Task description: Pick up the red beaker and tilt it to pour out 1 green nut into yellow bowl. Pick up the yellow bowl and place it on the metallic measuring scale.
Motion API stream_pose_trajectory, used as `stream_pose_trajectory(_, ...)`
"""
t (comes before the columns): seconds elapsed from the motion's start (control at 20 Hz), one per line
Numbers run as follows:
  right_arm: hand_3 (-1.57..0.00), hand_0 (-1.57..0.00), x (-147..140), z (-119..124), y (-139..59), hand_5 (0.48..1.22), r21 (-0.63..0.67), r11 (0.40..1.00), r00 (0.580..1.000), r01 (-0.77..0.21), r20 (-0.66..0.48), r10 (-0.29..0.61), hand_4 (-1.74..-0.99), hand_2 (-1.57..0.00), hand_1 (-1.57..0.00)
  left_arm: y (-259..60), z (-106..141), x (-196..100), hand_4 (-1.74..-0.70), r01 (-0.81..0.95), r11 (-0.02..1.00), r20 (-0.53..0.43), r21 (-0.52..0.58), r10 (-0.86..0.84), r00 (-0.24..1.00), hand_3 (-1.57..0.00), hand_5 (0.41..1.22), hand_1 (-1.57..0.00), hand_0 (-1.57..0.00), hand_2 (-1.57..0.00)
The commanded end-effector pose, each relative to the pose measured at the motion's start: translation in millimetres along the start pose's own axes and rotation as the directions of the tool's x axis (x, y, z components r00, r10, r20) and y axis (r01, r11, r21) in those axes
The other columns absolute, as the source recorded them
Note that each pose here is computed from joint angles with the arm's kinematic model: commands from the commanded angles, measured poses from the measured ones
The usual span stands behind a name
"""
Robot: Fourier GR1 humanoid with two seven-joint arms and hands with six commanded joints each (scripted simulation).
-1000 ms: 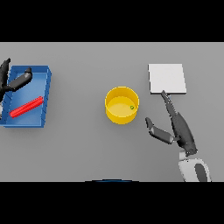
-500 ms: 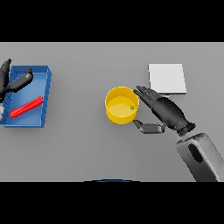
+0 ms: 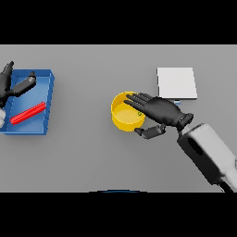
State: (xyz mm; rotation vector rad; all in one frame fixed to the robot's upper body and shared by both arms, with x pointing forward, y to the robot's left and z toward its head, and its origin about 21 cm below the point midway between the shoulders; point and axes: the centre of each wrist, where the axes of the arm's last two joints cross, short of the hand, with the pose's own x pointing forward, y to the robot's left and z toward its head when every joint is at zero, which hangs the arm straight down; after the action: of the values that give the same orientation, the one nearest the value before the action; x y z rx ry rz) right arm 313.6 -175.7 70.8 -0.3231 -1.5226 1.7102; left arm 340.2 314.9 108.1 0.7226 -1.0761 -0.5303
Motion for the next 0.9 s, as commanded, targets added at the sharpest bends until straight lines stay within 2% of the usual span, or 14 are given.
stream_pose_trajectory(0.0, 0.0, 0.0, 1, -7, -2.6, 0.685, 0.019, 1.0, 1.0, -0.01, -0.001, 0.01, -1.261, 0.0, 0.0, 5, -2, 0, -0.8, 0.003, 1.0, -0.005, 0.01, -0.002, 1.0, 0.0, 0.716, 0.0, 0.0, 0.0)
stream_pose_trajectory(0.25, 0.0, 0.0, -1, -27, 6.1, 0.682, 0.122, 0.992, 0.999, -0.025, 0.031, 0.021, -1.243, 0.0, 0.0, 4, -1, -1, -0.8, 0.007, 1.0, -0.001, -0.005, -0.007, 1.0, 0.0, 0.729, 0.0, 0.0, 0.0)
stream_pose_trajectory(0.45, 0.0, 0.0, -1, -42, 12.1, 0.674, 0.194, 0.979, 0.998, -0.054, 0.023, 0.051, -1.281, 0.0, 0.0, 9, 1, -1, -0.8, 0.011, 1.0, 0.006, 0.001, -0.011, 1.0, 0.0, 0.734, 0.0, 0.0, 0.0)
stream_pose_trajectory(0.65, 0.0, 0.0, -2, -43, 11.9, 0.674, 0.245, 0.967, 0.997, -0.077, 0.022, 0.074, -1.303, 0.0, 0.0, 8, 0, -2, -0.8, 0.005, 1.0, -0.01, 0.0, -0.005, 1.0, 0.0, 0.738, 0.0, 0.0, 0.0)
stream_pose_trajectory(0.85, 0.0, 0.0, 4, -49, 11.4, 0.713, 0.295, 0.95, 0.995, -0.102, 0.025, 0.099, -1.304, 0.0, 0.0, 5, -1, -3, -0.79, 0.009, 1.0, 0.001, -0.001, -0.009, 1.0, 0.0, 0.731, 0.0, 0.0, 0.0)
